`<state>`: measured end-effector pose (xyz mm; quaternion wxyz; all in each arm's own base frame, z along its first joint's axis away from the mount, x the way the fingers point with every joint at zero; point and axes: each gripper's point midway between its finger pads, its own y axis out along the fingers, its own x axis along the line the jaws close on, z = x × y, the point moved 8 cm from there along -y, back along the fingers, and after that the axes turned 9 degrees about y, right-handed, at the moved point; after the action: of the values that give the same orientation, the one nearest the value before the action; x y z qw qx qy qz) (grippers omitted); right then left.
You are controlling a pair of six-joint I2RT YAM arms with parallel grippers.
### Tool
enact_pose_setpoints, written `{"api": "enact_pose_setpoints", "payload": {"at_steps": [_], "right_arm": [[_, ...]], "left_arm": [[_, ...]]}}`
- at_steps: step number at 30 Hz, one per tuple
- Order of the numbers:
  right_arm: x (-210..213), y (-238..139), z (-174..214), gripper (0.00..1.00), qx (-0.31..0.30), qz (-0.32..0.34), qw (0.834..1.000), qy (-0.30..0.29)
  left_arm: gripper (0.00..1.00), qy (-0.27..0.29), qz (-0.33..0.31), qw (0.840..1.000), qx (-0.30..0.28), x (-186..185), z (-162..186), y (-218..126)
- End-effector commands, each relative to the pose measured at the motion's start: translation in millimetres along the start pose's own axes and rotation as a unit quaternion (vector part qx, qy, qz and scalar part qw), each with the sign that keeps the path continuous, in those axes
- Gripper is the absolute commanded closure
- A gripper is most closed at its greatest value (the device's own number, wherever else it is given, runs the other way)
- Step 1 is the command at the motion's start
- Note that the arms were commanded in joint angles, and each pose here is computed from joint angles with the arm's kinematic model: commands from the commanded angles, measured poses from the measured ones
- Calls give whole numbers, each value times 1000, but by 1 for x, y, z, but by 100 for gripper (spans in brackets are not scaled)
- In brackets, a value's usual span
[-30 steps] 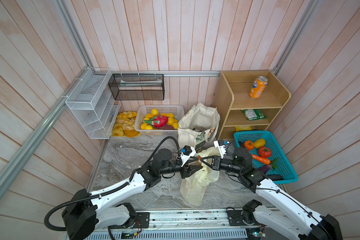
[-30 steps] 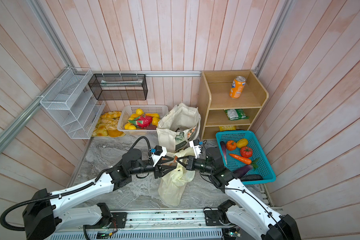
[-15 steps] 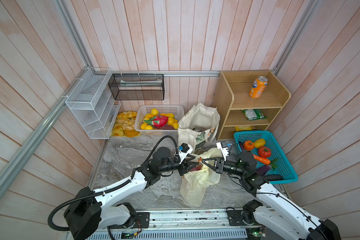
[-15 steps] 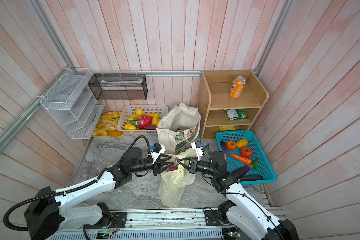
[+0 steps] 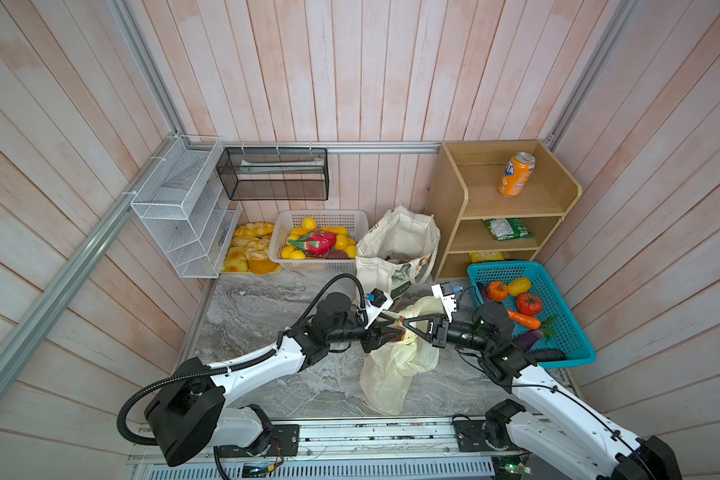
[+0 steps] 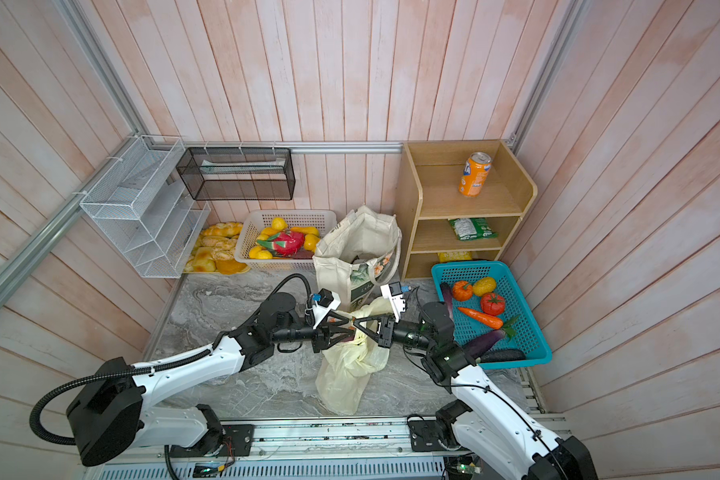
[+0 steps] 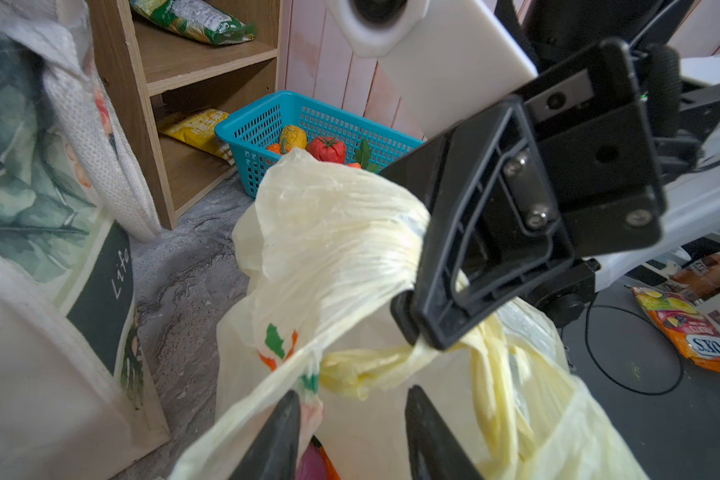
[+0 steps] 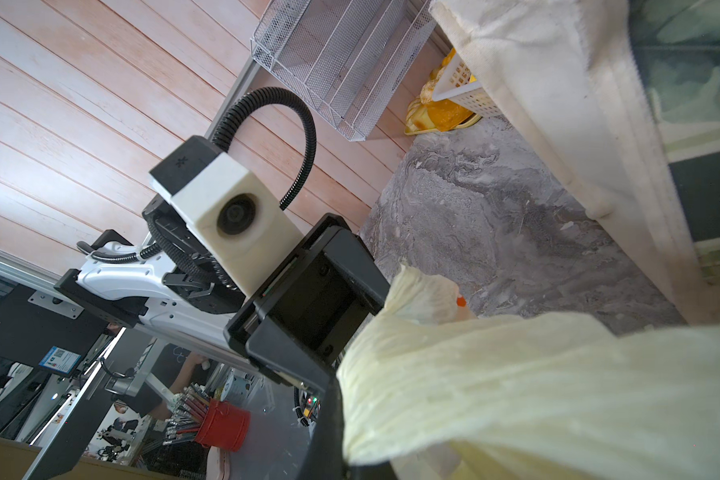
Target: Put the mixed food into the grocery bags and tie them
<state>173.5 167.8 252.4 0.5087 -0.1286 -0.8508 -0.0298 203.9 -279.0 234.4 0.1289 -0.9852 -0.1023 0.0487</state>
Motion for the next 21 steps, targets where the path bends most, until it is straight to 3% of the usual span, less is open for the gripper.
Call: {"api": "enact_pose_setpoints", "payload": {"at_steps": [1, 6, 10, 11, 14, 16, 17, 19, 21], "right_arm": [[6, 0, -2, 100, 2, -17, 1000, -18], [5, 1, -3, 100, 3, -17, 1000, -15], [5, 2, -4, 100, 2, -17, 1000, -16], [5, 2, -4, 100, 2, -17, 1000, -15], [8, 2, -8, 99, -2, -7, 1000, -16], [9, -1, -11, 69, -7, 14, 1000, -14], [10, -4, -12, 60, -12, 27, 999, -13], [14, -12, -14, 51, -29, 54, 998, -14], [17, -21, -15, 49, -45, 72, 996, -11]], "left_arm": [[54, 21, 15, 999, -31, 2, -21, 4], [56, 24, 32, 998, -41, 0, -26, 7], [96, 22, 36, 998, -39, -1, -25, 8], [100, 20, 35, 999, -36, -1, -24, 8], [100, 15, 18, 999, -31, 0, -22, 4], [100, 12, -10, 1000, -27, 2, -20, 0], [100, 11, -24, 999, -25, 4, -19, -2], [100, 8, -44, 999, -22, 8, -18, -6], [100, 5, -49, 999, -17, 10, -16, -7]]}}
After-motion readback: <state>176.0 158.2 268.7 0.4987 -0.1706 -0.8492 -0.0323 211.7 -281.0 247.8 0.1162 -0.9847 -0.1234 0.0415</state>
